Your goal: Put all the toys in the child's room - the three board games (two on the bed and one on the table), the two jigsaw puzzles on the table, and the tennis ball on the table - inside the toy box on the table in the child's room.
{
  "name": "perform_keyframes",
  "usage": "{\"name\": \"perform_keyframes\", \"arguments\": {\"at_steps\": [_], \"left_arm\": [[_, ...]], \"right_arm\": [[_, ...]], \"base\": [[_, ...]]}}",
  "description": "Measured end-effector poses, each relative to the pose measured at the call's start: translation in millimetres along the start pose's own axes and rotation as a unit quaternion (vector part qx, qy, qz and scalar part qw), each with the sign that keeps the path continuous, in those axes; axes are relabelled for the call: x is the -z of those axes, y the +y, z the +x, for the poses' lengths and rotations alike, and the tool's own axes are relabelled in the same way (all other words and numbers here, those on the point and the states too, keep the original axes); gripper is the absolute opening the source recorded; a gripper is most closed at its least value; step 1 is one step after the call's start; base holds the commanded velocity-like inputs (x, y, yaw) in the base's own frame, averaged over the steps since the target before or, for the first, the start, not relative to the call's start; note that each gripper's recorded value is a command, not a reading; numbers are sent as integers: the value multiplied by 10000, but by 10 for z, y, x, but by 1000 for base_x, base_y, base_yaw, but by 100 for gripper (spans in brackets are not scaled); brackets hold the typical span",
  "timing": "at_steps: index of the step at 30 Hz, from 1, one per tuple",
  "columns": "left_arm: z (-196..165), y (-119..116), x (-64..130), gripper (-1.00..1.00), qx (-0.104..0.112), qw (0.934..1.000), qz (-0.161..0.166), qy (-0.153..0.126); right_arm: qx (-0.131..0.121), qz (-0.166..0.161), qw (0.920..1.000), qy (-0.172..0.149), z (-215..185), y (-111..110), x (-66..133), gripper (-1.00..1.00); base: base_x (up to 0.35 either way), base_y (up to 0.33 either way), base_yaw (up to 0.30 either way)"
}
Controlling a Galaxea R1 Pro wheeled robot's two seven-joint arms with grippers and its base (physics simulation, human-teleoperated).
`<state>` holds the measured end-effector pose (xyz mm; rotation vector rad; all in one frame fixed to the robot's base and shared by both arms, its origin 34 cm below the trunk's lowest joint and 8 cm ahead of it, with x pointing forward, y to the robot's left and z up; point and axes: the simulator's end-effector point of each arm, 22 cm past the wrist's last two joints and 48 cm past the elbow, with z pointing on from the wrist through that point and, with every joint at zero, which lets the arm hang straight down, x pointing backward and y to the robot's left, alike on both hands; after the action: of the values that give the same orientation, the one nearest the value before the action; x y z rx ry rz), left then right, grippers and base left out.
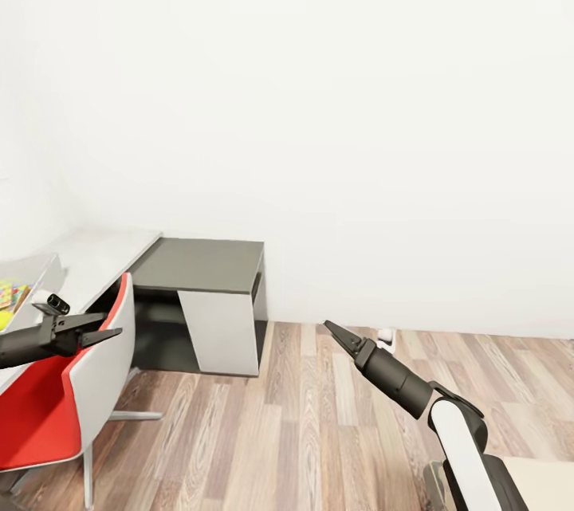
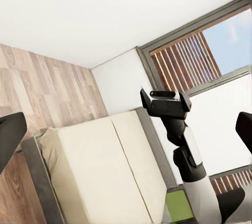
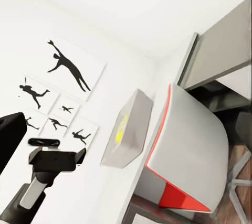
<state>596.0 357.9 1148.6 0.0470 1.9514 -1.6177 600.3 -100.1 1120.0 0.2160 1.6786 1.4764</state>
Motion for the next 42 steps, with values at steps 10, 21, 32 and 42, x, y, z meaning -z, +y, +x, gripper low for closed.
{"name": "perform_keyframes", "arguments": {"at_steps": [10, 21, 32, 42], "left_arm": [[-6, 8, 13, 100, 7, 10000, -14, -10], [-9, 8, 21, 100, 4, 10000, -17, -20], [-6, -5, 12, 100, 3, 10000, 4, -27], [1, -8, -3, 100, 5, 10000, 18, -17]], "right_arm": [[-8, -7, 10000, 6, 9, 4, -11, 100], [-6, -21, 10000, 24, 35, 21, -33, 100], [-6, -34, 10000, 27, 45, 40, -44, 100], [36, 10, 10000, 56, 60, 24, -48, 100]], "base": [[-118, 193, -281], [-158, 146, -163], [-9, 7, 154], [0, 0, 27]]}}
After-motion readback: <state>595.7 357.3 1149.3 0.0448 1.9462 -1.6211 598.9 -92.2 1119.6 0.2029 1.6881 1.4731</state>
